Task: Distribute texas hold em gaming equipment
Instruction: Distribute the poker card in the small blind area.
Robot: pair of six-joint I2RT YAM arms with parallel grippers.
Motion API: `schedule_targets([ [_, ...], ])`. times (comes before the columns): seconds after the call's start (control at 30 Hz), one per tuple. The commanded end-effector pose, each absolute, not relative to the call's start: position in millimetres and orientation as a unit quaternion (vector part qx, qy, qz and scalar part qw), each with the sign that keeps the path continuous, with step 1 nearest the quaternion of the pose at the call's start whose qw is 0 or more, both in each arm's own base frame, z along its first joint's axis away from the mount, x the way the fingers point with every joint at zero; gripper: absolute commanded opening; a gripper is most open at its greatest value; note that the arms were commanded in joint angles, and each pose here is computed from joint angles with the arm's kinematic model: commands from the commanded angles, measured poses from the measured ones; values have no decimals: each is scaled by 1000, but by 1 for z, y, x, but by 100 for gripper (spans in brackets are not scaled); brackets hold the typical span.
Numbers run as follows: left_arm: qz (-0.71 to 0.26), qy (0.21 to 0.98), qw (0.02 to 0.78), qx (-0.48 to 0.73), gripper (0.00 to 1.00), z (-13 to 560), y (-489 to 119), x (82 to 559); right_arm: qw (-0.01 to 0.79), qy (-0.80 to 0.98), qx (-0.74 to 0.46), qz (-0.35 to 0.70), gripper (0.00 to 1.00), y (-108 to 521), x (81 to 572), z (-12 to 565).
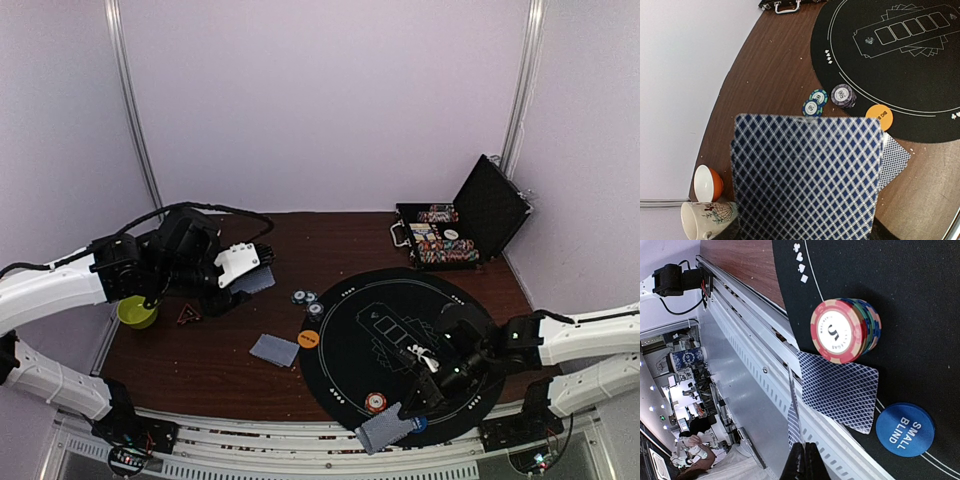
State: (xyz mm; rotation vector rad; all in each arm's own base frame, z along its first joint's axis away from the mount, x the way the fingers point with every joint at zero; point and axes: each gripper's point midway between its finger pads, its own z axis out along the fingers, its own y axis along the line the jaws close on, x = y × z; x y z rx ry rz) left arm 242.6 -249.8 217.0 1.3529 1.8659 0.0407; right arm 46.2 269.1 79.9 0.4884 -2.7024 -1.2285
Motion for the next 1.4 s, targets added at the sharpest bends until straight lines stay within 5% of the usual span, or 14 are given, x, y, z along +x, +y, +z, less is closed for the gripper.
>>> schedule_targets([
  [0.0,6,730,437,525,60,238,-258,249,82,-893,185,-403,0,265,37,70],
  [1.37,7,732,431,528,60,234,-259,249,83,-904,151,-390,4,271,46,52],
])
